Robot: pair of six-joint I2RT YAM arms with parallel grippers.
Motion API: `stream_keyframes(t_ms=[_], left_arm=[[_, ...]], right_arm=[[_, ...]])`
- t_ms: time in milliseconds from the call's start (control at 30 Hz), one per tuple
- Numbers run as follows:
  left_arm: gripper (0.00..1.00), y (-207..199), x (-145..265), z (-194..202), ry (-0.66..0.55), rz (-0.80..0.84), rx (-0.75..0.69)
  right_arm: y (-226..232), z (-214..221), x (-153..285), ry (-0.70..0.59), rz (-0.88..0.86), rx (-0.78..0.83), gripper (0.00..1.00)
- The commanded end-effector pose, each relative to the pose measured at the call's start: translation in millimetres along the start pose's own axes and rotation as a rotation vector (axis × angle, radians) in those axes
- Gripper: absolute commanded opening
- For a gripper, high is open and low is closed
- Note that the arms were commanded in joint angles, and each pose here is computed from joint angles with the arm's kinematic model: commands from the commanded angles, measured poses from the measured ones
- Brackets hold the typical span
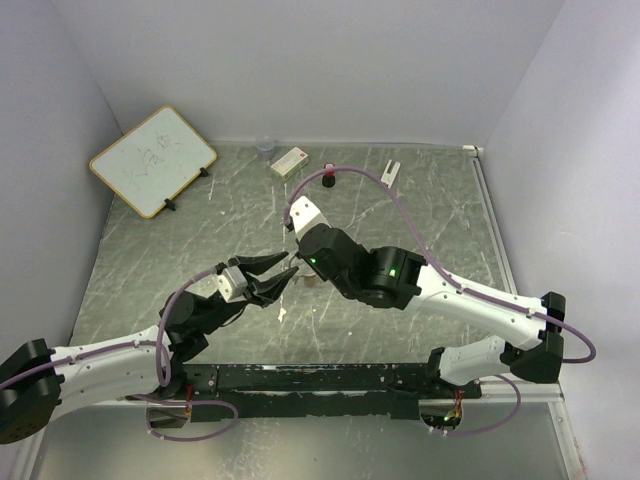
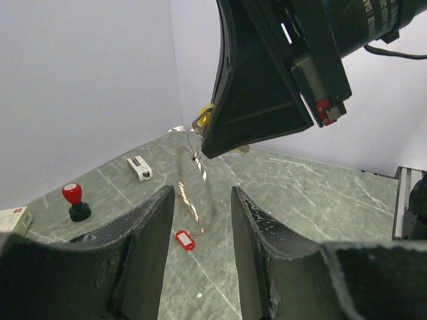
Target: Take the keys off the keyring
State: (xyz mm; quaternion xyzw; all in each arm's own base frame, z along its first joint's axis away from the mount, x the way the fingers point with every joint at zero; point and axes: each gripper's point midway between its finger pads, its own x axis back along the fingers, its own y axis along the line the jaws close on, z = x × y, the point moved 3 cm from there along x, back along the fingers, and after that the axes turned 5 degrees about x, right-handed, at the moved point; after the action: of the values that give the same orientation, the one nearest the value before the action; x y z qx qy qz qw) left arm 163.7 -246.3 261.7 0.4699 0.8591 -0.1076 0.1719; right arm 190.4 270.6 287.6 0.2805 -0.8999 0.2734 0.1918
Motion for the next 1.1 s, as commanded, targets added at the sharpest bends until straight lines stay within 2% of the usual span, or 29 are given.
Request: stream_keyframes(t_ms=[0, 567, 900, 1067], left_arm=[[0.51, 5, -12, -18, -0.066, -0.029, -0.026], [0.50, 8, -23, -2, -0.095, -0.050, -0.011], [0.50, 7, -21, -3, -0.121, -0.052, 0.021], [0.50, 8, -18, -3, -0.125, -0.062, 0.033]], right_arm=[[-1, -13, 4, -0.026, 0.006, -0.003, 0.00], [3, -20, 3, 0.001, 0.007, 0.032, 0.00], [9, -10, 9, 0.191, 0.009, 0.074, 0.00], [9, -7, 8, 0.243, 0.044, 0.106, 0.00]])
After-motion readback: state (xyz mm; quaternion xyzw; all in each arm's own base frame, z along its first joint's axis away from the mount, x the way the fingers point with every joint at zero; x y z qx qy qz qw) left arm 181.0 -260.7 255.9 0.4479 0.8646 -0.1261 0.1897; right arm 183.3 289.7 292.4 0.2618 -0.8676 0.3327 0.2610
